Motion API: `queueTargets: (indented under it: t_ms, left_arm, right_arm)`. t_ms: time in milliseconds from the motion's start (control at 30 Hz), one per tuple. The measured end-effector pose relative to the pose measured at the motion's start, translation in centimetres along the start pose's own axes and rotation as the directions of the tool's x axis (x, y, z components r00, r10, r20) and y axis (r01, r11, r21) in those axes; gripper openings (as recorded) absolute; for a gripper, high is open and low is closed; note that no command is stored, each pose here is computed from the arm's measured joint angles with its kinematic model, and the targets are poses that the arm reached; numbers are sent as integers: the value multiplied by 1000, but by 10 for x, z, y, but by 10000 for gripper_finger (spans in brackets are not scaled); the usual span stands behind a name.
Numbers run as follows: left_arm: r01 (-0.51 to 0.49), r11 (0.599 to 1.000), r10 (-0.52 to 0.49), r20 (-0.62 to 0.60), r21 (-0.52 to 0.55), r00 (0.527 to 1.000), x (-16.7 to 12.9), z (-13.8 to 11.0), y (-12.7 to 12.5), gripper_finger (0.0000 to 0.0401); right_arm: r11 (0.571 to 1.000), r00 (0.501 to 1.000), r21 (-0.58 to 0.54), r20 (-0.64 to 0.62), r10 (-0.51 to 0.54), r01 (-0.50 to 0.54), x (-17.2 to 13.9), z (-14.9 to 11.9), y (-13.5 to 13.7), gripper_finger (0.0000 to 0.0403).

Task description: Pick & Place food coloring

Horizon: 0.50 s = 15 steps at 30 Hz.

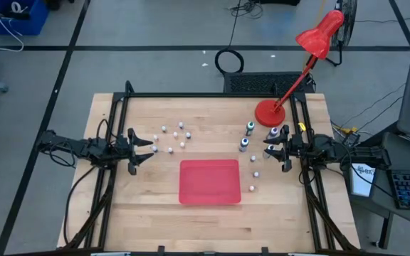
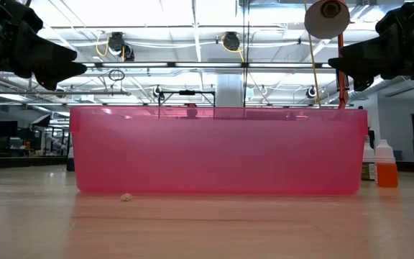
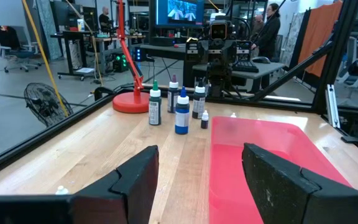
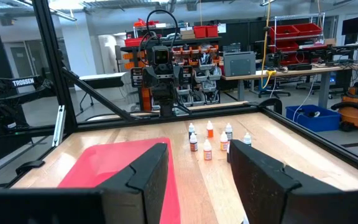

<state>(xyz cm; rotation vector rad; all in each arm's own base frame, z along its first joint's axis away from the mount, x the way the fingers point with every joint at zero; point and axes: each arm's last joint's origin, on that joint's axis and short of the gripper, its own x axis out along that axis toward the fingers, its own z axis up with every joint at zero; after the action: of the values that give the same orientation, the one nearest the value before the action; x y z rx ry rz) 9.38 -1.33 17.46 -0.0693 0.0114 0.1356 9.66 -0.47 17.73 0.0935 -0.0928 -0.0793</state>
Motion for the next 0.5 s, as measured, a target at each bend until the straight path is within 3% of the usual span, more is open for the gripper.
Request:
queueTargets:
  t_ms: [400, 500]
  left_arm:
    - [0, 1000, 0, 0, 0, 1000, 0, 0, 0, 232]
    - [0, 1000, 0, 0, 0, 1000, 0, 0, 0, 232]
  right_arm:
    - [1000, 1000, 8, 14, 2, -2, 0, 1, 0, 161]
    - [985, 1000, 172, 2, 10, -10, 0, 0, 0, 161]
